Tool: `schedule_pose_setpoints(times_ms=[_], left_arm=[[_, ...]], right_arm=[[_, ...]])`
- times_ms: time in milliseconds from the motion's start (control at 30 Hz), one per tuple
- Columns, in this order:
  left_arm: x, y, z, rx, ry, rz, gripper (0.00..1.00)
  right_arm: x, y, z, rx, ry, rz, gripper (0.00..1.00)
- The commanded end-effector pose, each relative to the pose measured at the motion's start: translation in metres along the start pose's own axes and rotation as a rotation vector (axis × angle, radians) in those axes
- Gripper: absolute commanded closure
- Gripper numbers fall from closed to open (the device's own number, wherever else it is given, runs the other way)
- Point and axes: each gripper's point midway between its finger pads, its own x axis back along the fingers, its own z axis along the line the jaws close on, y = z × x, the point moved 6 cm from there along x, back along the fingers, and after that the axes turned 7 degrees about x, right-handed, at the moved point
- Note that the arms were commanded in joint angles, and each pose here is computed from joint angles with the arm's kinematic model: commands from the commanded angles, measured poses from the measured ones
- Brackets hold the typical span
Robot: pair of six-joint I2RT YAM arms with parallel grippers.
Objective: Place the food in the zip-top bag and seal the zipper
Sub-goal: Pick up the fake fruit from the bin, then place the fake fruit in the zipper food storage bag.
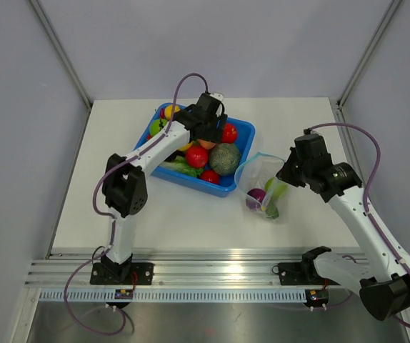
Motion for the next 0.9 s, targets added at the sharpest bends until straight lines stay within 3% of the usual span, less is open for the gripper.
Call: schedule_pose_setpoints(times_ms=[0,167,367,667,867], left_arm=[[0.069,0.040,-0.005,0.096,-0.126,-0.174,0.62],[0.117,0.047,-0.008,0.116,-0.221,-0.227,0.74],[0.139,0.035,-0.004,0.113,-0.240,-0.206,0.87],[0.139,0.011,0.005,0.093,-0.199,-0.165,0.93],[0.151,0.008,-0.003,0.089,-0.258,-0.155,0.97]], right_arm=[[-0.001,0.008,0.007,-0.008,0.034,-0.024,1.00],[-0.002,0.010,0.008,-0.006,0.040,-0.036,1.00],[-0.002,0.013,0.011,-0.003,0.050,-0.038,1.00],[0.000,0.010,0.011,-0.015,0.068,-0.030,1.00],[-0.005,0.009,0.012,-0.006,0.068,-0.015,1.00]])
